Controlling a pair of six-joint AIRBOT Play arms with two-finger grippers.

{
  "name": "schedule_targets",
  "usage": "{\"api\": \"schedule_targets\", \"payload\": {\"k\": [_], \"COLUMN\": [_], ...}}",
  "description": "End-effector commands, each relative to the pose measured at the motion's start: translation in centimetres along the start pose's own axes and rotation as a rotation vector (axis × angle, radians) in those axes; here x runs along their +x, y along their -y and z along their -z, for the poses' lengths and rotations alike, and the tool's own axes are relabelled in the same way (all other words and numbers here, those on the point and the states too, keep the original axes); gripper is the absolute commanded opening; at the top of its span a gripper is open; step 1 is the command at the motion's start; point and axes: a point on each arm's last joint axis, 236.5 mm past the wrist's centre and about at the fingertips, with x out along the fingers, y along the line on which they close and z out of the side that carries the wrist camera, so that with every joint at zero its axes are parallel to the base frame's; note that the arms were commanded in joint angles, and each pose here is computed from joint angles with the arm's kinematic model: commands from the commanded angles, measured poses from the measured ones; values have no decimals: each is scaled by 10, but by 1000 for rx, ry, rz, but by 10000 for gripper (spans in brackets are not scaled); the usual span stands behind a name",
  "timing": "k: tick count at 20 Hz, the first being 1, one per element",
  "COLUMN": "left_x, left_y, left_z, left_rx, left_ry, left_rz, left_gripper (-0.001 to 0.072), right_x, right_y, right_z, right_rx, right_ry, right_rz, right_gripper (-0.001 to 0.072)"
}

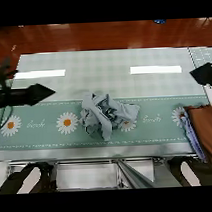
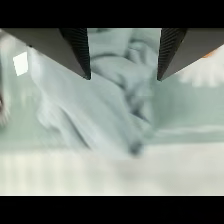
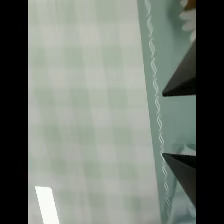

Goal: Fold the shirts.

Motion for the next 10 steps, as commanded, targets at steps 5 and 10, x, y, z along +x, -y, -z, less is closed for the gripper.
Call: {"api": "schedule_targets", "payload": {"k": [5,10], "left_x": [37,72], "left_y": [-43,-11], "left_z": [112,143], "left_rx": [-416,-388], "left_ry": [-150,-209], "left_rz": [118,228], "left_gripper": [508,508], "right_x": [70,80], "right_y": [18,21], "right_z": [85,129], "right_rx": [491,443], "right_ry": [-117,-230], "right_rz": [-296,-279], "right_gripper": [411,411]}}
